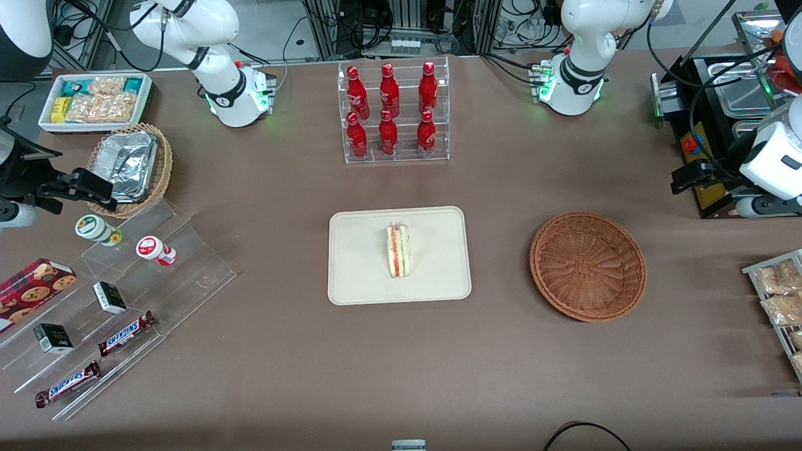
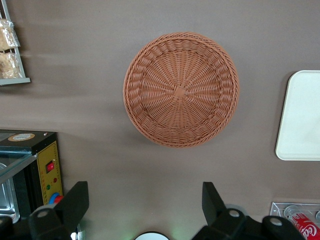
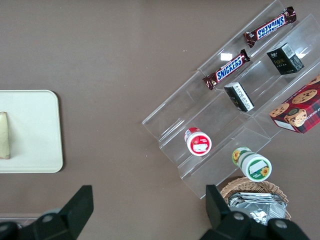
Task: Place sandwich from basket to tray
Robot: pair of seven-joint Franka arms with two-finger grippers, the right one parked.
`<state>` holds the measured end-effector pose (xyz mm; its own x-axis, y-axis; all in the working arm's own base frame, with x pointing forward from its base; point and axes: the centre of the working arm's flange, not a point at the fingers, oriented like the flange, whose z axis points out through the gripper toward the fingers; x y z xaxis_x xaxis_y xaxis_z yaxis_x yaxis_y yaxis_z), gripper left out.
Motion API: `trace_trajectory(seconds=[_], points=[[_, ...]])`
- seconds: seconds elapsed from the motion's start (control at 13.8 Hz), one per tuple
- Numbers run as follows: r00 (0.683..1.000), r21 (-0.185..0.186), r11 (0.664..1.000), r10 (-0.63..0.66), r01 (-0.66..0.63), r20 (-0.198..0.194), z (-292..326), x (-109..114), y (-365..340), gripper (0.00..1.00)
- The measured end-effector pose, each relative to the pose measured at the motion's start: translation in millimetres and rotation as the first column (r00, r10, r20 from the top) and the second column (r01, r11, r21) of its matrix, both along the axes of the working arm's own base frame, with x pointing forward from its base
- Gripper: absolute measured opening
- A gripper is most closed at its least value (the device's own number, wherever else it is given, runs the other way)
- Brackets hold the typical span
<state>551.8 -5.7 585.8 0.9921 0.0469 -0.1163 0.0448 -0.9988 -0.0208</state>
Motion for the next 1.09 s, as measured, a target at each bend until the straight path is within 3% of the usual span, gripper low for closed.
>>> trace_trajectory(seconds=[0.29, 0.58, 1.09], points=[[1.000, 0.005, 1.000, -0.003, 0.003, 0.012, 7, -13, 8, 1.00], [1.000, 0.002, 1.000, 0.001, -0.001, 0.020, 3, -7, 15, 1.00], [0.995, 0.032, 0.999, -0.034, 0.031, 0.097, 30, -12, 3, 1.00]])
